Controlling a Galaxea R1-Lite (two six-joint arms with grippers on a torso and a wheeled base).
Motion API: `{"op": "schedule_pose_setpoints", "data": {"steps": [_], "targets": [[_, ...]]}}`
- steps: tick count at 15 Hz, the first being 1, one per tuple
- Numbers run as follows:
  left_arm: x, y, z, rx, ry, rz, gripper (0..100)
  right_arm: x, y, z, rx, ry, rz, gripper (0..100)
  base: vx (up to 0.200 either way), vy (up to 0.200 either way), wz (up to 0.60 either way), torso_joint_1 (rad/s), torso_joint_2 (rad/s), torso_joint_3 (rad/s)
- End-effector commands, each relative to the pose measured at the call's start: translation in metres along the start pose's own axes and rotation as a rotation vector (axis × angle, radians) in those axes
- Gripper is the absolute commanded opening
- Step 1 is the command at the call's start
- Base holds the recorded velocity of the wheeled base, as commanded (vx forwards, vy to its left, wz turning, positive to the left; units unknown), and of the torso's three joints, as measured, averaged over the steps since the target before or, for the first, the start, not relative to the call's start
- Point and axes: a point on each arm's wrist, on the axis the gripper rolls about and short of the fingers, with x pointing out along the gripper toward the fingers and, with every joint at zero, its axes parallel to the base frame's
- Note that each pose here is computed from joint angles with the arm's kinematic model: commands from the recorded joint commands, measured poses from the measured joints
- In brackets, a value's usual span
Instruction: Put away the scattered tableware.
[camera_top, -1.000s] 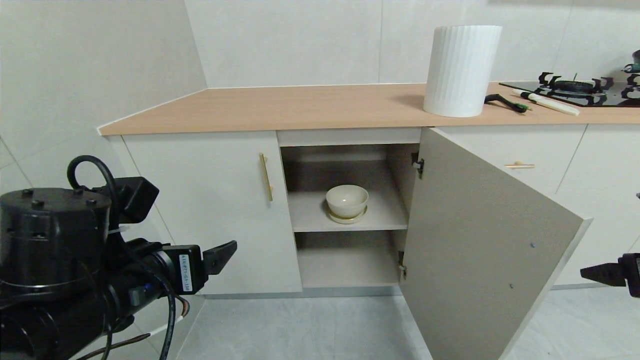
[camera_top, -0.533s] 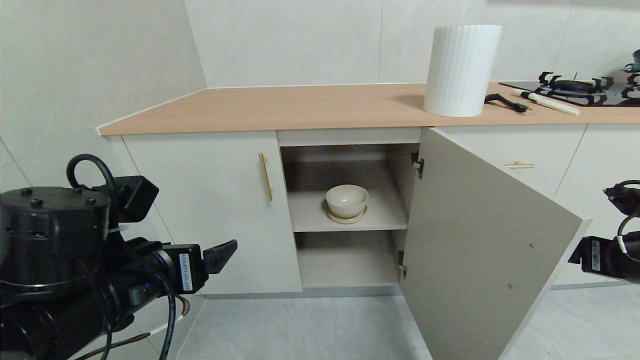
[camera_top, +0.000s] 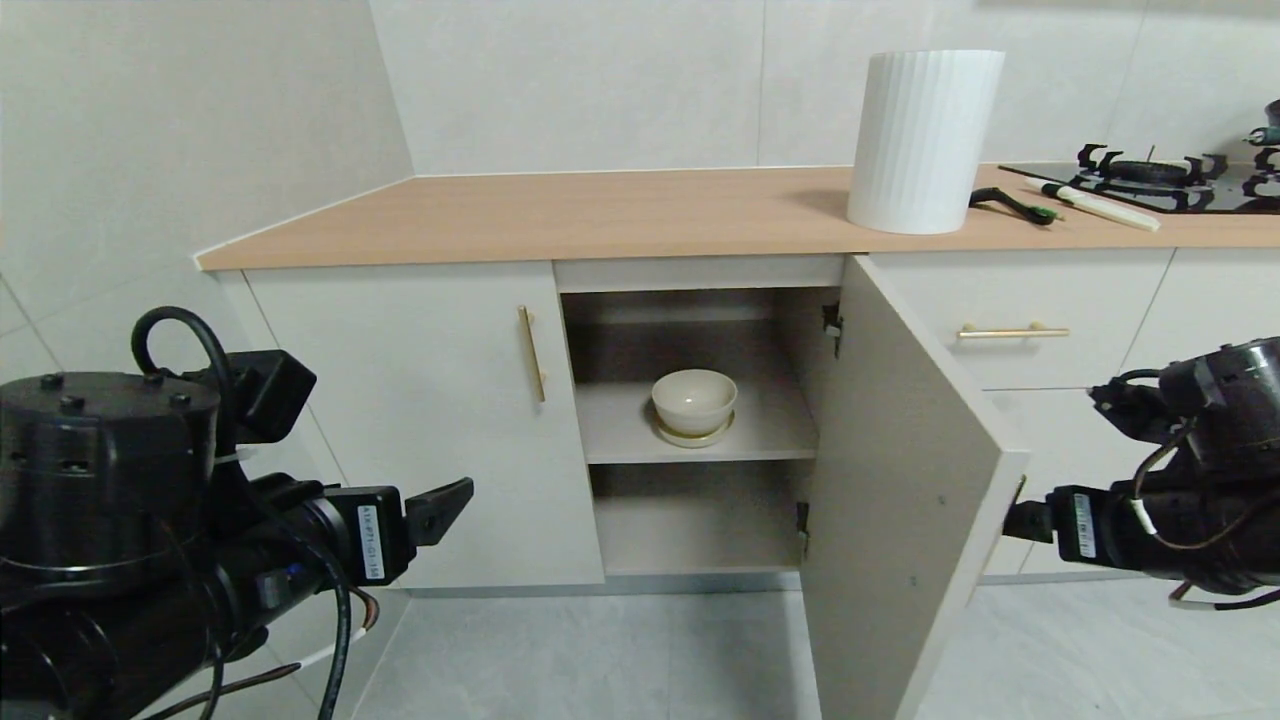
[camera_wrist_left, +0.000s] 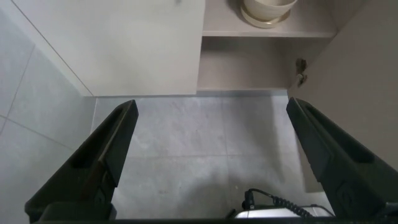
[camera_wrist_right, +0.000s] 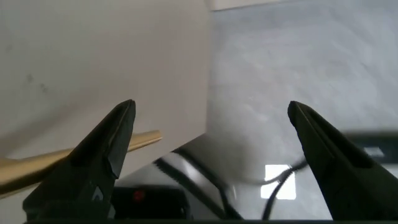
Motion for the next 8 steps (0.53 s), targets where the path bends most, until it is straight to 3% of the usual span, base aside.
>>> {"op": "schedule_pose_setpoints", "data": {"steps": [1,4,8], "targets": [[0.002,-0.001,-0.001,0.002,0.005,0.001,100,0.022,0.036,-0.003,-0.085,0.032,0.080,100,0.000,0.000,0.00,0.000,0.00,0.000],[0.001,0.000,0.000,0.000,0.002,0.002,100,0.048,0.073,-0.002,-0.159,0.062,0.146,100,0.000,0.000,0.00,0.000,0.00,0.000],[0.000,-0.001,0.002,-0.004,-0.007,0.001,100,0.079,0.095,0.011,-0.158,0.001,0.188,100,0.000,0.000,0.00,0.000,0.00,0.000]]}}
